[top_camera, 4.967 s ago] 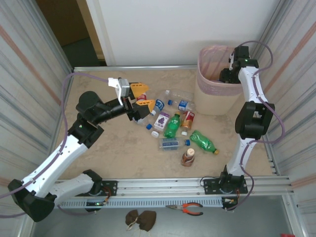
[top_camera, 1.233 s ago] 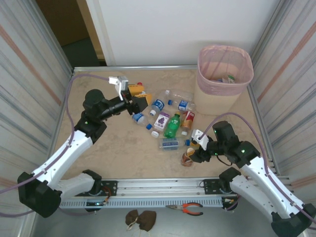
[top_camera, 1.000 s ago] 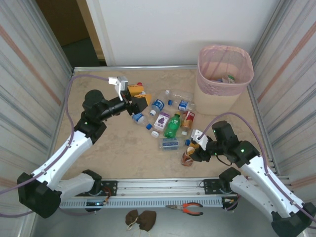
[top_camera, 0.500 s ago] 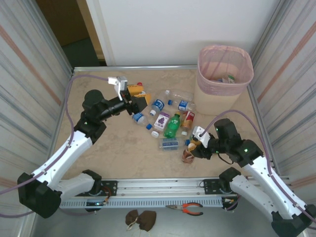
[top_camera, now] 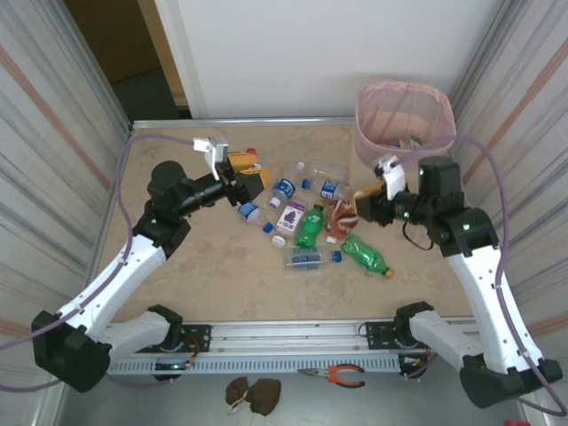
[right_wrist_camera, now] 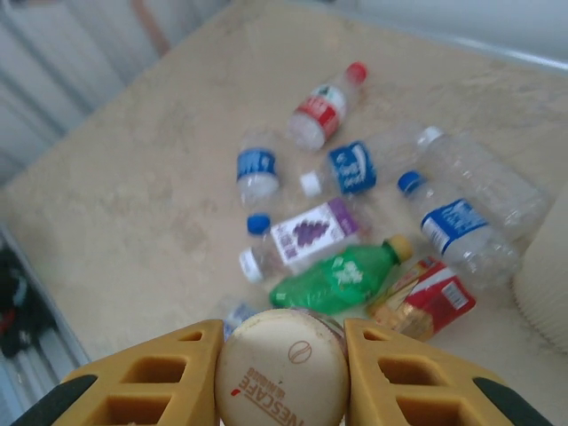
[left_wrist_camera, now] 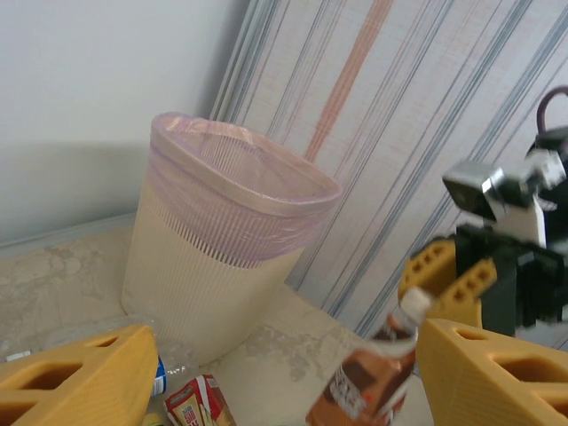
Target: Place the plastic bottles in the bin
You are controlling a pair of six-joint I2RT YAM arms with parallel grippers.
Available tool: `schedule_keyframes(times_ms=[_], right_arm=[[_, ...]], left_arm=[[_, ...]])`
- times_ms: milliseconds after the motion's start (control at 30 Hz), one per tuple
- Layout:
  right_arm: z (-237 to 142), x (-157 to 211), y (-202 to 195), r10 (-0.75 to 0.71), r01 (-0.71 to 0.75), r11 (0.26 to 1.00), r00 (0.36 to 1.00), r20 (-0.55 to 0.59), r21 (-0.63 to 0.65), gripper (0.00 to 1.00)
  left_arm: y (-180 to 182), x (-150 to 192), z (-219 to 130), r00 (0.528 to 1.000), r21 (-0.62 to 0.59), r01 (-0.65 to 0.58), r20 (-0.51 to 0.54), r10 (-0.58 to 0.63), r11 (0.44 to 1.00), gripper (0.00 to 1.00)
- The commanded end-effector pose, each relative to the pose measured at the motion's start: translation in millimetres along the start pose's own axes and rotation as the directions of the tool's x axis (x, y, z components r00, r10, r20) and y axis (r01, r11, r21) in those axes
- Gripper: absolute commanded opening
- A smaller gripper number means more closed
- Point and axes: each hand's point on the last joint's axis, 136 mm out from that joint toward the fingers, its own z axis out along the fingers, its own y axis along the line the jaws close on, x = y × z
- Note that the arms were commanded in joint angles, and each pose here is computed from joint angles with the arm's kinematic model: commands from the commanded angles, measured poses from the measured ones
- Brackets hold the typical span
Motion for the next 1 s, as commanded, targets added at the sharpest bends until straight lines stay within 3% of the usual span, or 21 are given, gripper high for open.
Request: schedule_keyframes(times_ms=[0,67,200,333,467,633,833,967], right_arm=[[-9.0,-40.3,-9.6,0.213,-0.211,0.977,0.975,0.058,-0.04,0.11],[-15.6,-68.3,-21.4,0.264,-0.26,0.965,0.957,0.122,-0.044,0.04],[-35.9,-118.7,-55.3,0.346,-0.35,0.936,0.886,0.308,-0.043,0.02],[-62.6,-154.1,-112.3,0.478,-0.506,0.86,0.746,0.463,-0.073,0.03],[-83.4,-174.4,-164.0,0.555,-0.609,0.786,0.618,0.557,-0.107,0.04],[-88.2,-175.0,-223.7,0.625,-0.73,0.677,0.503,0.597,-0.094,0.06],[-67.3,-163.6,-275.8,0.655,-0.801,0.597,0.457,0.601,-0.041,0.06],[-44.1,-158.3,-295.6,0.655,-0.811,0.585,0.481,0.582,0.012,0.05]], left_arm=[[-4.7,-11.6,-2.2,0.999,0.018,-0.012,0.032,0.011,1.0,0.77],[-5.0,-12.3,-2.6,0.999,0.02,-0.013,0.033,0.012,1.0,0.77],[-5.9,-13.2,-3.7,0.999,0.021,-0.013,0.034,0.012,1.0,0.77],[-5.3,-13.8,-6.0,0.999,0.015,-0.012,0.035,0.012,1.0,0.77],[-4.6,-13.3,-7.2,0.999,0.011,-0.01,0.034,0.01,1.0,0.77],[-3.1,-14.1,-7.6,0.999,0.005,-0.011,0.037,0.011,1.0,0.77],[1.3,-15.0,-4.3,0.999,-0.002,-0.007,0.037,0.007,1.0,0.77],[3.7,-15.2,0.2,0.999,0.002,-0.002,0.032,0.002,1.0,0.77]])
